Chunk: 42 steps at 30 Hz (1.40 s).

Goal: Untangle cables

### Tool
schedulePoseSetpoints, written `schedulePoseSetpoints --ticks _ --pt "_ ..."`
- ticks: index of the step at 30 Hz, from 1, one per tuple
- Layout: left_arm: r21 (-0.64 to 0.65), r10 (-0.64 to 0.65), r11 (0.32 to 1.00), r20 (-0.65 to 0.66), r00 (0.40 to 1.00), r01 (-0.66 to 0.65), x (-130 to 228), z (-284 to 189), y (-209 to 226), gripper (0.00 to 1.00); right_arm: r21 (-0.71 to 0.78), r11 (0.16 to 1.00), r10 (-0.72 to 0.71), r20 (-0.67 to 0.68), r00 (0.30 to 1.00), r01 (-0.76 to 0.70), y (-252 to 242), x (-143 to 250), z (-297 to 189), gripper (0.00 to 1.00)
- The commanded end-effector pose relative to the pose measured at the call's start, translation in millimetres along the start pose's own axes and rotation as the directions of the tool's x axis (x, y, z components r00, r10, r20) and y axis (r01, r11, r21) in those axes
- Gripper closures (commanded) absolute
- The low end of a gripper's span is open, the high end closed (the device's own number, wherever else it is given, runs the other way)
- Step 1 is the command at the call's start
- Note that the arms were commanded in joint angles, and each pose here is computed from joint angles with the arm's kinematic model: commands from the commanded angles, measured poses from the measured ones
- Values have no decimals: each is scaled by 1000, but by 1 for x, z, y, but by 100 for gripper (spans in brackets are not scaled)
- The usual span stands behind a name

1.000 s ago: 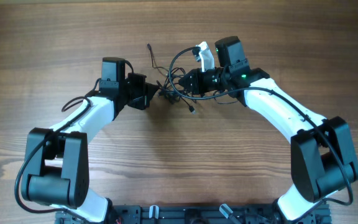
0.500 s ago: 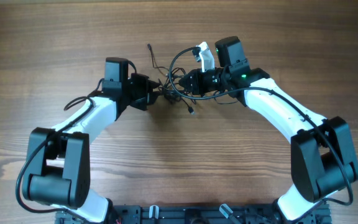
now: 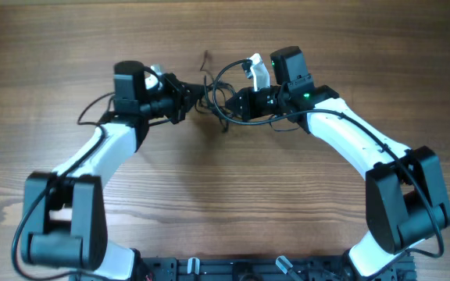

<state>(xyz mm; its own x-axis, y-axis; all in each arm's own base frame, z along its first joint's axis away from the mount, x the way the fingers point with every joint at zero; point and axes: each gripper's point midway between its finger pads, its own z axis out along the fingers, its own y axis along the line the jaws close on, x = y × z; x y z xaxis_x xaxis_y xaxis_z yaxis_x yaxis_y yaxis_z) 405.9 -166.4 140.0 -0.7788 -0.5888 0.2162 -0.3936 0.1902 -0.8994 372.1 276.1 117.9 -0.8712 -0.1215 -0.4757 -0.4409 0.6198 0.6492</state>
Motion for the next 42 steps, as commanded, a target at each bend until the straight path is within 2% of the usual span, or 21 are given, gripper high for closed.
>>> schedulePoseSetpoints --ticks 1,3,6,10,15,26,31,32,33,34,36,37,38,39,40,42 --pt "118 114 987 -70 991 -105 20 -31 -43 96 8 999 -32 0 999 32 -5 -3 3 96" --pt "137 129 983 -68 989 -119 23 -39 -51 96 13 1000 -28 2 1000 28 -6 -3 2 96" --pt "156 140 980 -71 988 -128 26 -50 -59 96 111 992 60 34 998 -64 -23 -7 1 96" --pt "108 100 990 -64 993 -93 22 -54 -44 96 151 985 76 50 996 -83 -30 -9 0 96" --pt "13 52 999 -7 999 -52 3 -69 -12 96 268 955 108 75 991 -124 -51 -7 -4 96" --pt "81 -45 996 87 995 38 -40 -121 -6 96 291 948 110 77 991 -128 -56 -6 -6 95" --pt "42 -30 999 155 987 24 -55 -139 12 96 302 944 112 79 991 -131 -58 -6 -6 95" --pt "16 -23 1000 170 985 21 -56 -139 18 87 284 950 114 72 991 -130 -54 -5 -5 86" --pt "-6 -20 1000 183 983 22 -57 -139 23 66 265 956 115 64 991 -128 -51 -4 -4 81" --pt "-37 -15 999 201 980 23 -59 -139 30 52 253 959 116 59 991 -127 -49 -4 -3 80" --pt "-113 -5 993 248 969 34 -64 -140 45 35 234 964 117 51 992 -126 -45 -3 -3 73" --pt "-156 7 987 274 962 37 -67 -141 53 31 220 968 111 46 993 -118 -43 -3 -2 61" --pt "-196 39 980 291 956 19 -70 -141 59 27 202 975 90 37 995 -96 -40 -3 -1 44" --pt "-225 89 974 291 953 -22 -71 -140 61 25 174 983 54 27 998 -58 -34 -3 0 34" --pt "-247 144 966 276 950 -75 -70 -137 61 22 157 987 34 27 999 -38 -31 -5 0 25" --pt "-263 261 944 229 938 -199 -64 -126 54 22 76 997 16 46 999 -19 -20 -14 -2 18"
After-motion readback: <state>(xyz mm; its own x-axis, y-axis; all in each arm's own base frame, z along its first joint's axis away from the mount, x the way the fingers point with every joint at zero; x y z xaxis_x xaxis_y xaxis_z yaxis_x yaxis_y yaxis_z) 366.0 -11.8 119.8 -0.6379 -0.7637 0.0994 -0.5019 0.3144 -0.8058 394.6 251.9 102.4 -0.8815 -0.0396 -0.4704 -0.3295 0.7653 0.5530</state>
